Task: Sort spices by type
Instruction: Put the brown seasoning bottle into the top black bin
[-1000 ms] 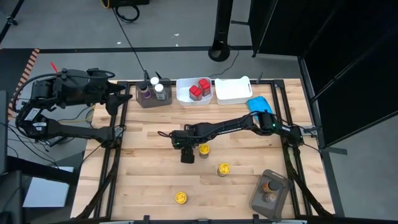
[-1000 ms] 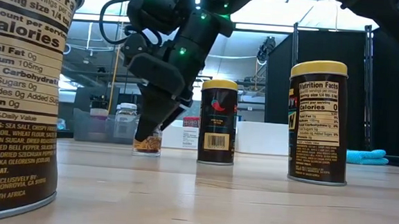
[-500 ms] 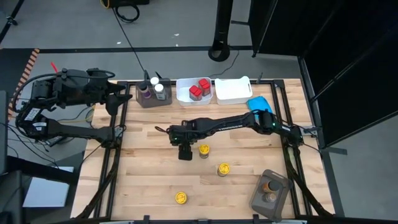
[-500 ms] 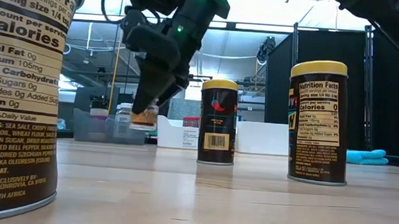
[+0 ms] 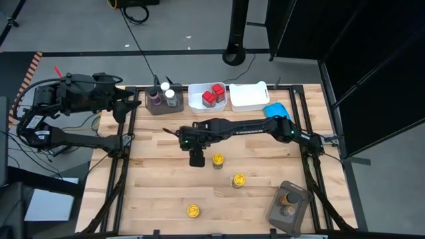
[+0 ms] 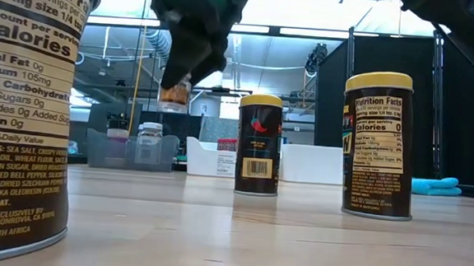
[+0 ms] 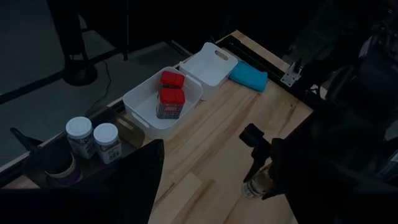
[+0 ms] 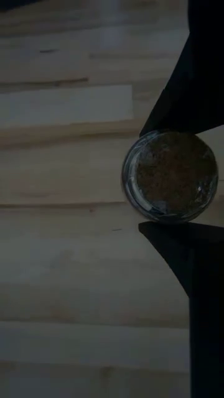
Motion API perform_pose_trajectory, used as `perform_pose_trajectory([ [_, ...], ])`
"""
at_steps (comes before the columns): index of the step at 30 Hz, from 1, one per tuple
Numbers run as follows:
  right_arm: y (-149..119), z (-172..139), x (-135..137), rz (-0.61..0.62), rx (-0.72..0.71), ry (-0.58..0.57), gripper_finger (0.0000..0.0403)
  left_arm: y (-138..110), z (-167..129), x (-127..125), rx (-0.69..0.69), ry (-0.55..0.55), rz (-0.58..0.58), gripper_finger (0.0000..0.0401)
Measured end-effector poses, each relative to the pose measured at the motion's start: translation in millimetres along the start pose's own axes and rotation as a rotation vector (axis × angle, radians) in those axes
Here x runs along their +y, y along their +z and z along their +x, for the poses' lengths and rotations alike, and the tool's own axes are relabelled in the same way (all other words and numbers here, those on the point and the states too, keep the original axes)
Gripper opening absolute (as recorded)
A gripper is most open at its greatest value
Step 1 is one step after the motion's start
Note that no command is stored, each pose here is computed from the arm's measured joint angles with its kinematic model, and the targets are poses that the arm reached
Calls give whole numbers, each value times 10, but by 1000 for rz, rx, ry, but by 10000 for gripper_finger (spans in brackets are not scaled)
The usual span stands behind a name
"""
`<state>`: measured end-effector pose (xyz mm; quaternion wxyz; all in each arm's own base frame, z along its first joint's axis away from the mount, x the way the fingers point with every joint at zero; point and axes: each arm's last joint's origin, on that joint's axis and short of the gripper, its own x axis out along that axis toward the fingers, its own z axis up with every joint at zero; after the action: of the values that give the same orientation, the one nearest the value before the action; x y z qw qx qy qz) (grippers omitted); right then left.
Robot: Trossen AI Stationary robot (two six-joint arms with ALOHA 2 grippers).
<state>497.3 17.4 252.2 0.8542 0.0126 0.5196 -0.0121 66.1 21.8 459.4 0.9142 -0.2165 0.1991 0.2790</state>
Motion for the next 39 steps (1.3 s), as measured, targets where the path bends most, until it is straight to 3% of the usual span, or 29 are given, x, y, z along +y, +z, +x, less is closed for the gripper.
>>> perform_pose_trajectory([
  [20, -2, -532, 210, 29, -9, 15, 195, 0, -1, 1, 0, 0, 0, 301],
  [39, -306, -996, 714, 25, 145, 34, 195, -2, 0, 1, 2, 1, 4, 301],
])
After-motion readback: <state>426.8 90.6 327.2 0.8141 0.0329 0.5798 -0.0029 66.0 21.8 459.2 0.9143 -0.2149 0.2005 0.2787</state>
